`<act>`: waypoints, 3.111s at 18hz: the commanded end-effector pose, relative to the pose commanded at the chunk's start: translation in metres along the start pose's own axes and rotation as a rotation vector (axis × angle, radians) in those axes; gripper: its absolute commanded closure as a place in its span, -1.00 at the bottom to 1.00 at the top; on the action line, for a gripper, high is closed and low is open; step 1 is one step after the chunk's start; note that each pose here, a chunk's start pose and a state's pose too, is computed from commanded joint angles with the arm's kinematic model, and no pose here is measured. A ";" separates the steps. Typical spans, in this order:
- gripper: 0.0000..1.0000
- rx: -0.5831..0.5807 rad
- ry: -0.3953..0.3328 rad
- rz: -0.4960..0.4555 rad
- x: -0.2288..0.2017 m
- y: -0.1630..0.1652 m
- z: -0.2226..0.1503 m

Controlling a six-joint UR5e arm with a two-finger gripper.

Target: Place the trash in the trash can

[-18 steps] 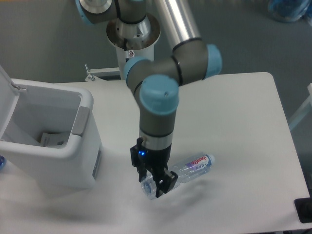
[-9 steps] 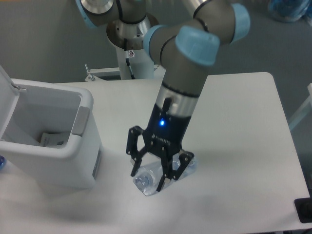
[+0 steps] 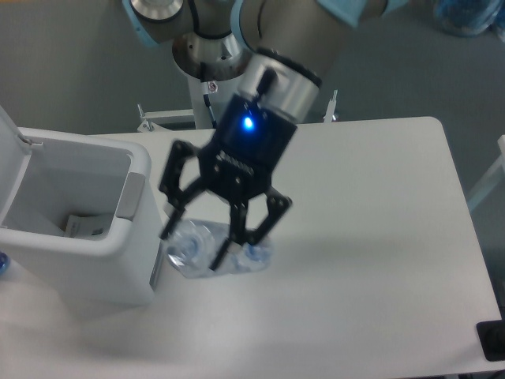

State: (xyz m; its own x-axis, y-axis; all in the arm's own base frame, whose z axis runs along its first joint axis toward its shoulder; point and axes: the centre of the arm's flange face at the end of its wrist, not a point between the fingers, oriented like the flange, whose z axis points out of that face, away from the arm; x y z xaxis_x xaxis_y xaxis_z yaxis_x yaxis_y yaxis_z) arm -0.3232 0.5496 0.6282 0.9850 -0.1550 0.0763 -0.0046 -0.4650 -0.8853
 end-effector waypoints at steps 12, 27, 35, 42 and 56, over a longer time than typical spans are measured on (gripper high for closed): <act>-0.33 0.041 0.088 -0.019 0.118 -0.053 -0.009; -0.34 -0.041 0.209 -0.065 0.162 -0.016 0.047; -0.43 -0.067 0.220 -0.087 0.156 0.000 0.061; -0.89 -0.074 0.224 -0.087 0.169 0.011 0.052; -1.00 -0.031 -0.086 -0.239 0.018 0.062 -0.062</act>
State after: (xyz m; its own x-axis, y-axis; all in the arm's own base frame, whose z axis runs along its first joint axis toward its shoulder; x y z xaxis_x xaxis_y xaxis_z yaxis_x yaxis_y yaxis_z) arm -0.3165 0.4639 0.6034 0.9697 0.0370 0.2414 0.2265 -0.5059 -0.8323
